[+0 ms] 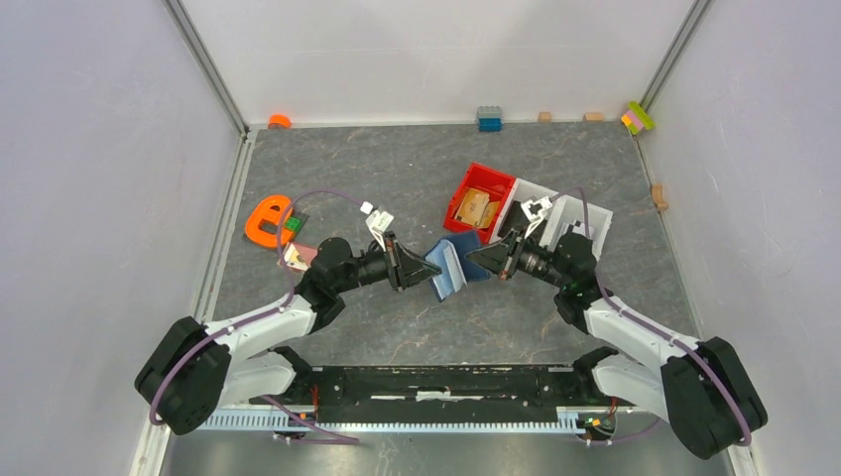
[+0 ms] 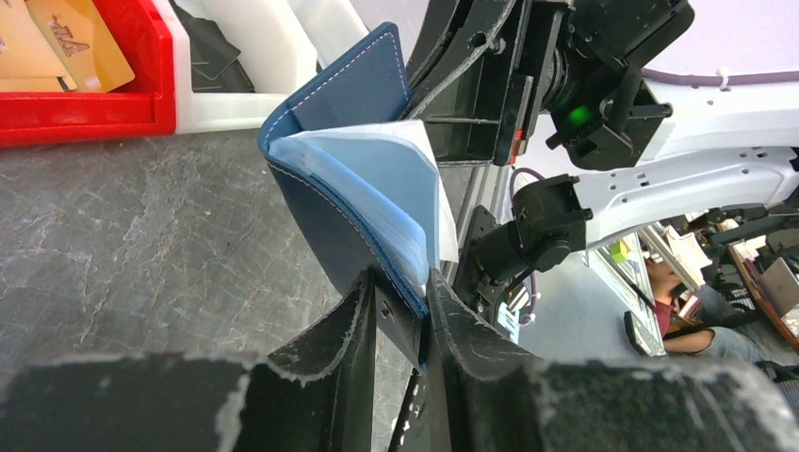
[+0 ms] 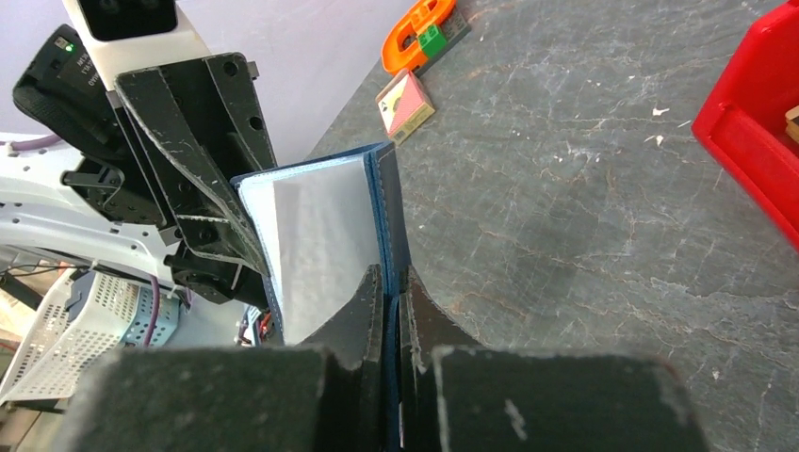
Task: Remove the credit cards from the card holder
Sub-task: Open the card holder at the center of the board.
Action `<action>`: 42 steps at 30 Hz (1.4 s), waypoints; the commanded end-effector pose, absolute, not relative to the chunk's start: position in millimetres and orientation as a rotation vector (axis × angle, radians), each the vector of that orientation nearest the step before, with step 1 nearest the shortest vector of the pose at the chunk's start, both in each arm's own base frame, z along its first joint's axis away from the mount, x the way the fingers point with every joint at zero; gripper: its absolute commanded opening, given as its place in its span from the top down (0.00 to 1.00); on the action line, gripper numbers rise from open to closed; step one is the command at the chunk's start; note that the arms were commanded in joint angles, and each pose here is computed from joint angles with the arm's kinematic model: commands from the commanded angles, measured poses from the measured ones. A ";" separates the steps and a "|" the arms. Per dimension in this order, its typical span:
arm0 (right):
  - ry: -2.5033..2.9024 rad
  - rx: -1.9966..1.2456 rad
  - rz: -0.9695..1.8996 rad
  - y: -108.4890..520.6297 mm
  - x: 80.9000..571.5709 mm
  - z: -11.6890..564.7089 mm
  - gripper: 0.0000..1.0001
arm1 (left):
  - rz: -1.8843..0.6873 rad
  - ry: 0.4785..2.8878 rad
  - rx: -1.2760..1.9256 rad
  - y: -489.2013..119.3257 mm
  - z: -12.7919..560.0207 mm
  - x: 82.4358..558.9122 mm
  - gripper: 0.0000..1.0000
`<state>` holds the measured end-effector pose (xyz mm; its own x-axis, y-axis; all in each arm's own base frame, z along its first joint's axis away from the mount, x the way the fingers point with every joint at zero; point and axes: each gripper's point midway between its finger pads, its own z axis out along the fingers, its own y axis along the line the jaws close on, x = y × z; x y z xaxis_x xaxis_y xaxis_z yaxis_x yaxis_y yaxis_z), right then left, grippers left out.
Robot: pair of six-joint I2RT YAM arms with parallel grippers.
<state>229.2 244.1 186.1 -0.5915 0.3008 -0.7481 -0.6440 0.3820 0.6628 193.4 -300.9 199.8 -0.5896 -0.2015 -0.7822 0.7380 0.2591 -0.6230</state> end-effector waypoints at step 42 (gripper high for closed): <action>2.068 -0.478 1.083 279.6 245.5 108.5 0.16 | -1.122 2.203 0.317 -306.2 129.5 252.6 0.98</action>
<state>230.8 272.0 100.9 -0.6990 0.0206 -0.7148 -0.5844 0.5597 0.5876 246.6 -298.7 114.3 -0.7904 -0.0875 -0.6063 0.4260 0.6327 -0.6467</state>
